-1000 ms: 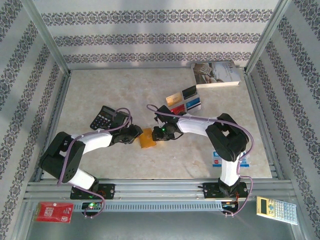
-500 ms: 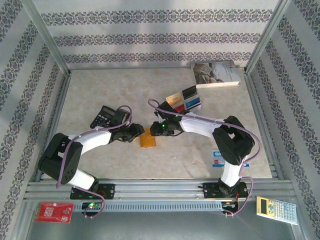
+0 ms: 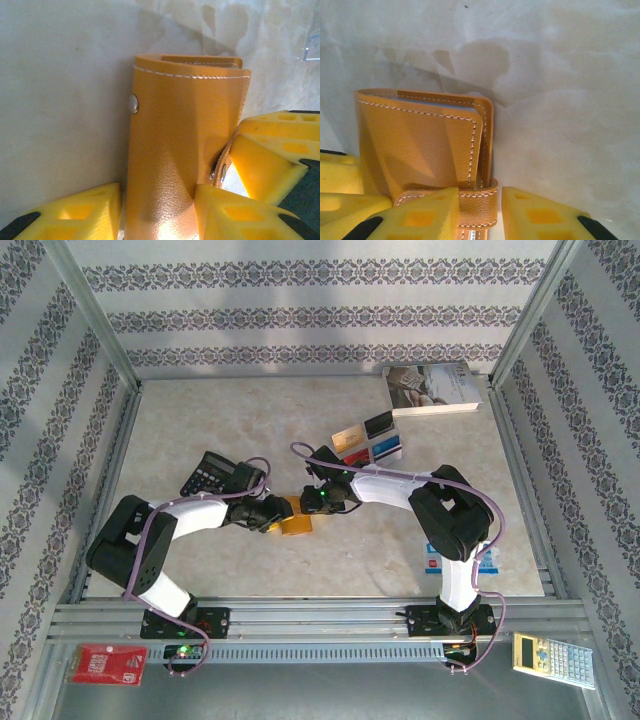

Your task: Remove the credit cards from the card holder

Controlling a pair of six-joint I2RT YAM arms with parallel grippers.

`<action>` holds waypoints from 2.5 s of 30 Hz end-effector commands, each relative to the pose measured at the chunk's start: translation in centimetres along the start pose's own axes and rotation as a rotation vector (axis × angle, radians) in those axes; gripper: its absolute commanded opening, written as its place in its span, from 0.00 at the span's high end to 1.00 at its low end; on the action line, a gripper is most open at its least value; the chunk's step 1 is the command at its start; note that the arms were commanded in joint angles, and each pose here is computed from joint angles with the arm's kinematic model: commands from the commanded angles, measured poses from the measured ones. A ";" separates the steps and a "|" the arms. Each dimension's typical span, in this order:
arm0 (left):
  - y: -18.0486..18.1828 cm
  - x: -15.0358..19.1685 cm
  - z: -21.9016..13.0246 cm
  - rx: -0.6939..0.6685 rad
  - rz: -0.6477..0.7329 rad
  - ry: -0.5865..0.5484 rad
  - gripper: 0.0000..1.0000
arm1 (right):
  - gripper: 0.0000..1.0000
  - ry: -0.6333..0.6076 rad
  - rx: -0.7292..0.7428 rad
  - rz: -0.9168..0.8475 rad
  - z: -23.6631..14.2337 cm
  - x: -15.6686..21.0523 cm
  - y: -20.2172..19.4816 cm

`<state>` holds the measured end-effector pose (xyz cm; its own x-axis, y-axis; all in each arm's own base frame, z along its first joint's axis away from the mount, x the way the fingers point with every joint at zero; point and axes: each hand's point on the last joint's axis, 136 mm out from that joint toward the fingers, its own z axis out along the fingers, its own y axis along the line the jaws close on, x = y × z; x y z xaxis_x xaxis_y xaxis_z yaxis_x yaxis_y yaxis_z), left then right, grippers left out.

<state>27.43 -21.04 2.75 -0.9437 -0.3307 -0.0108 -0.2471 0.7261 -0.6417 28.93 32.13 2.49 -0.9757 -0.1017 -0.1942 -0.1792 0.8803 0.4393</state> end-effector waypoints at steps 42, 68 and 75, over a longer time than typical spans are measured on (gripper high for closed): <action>-3.0 -0.8 -1.9 0.063 0.110 -0.031 1.00 | 0.60 -0.092 0.155 0.020 -1.2 -0.8 -2.2; -1.8 -0.8 -1.5 0.005 0.097 -0.023 1.00 | 0.73 -0.114 0.120 0.040 -1.0 -1.9 -1.8; -1.4 -1.4 -1.8 -0.028 0.084 -0.053 0.82 | 0.90 -0.137 0.091 0.019 -1.5 -2.5 -1.4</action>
<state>28.48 -21.54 5.25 -0.9541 -0.2855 -0.0907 -0.1554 0.7307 -0.6647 30.39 30.13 2.50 -0.9615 -0.0309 -0.2731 -0.1268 0.9315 0.3408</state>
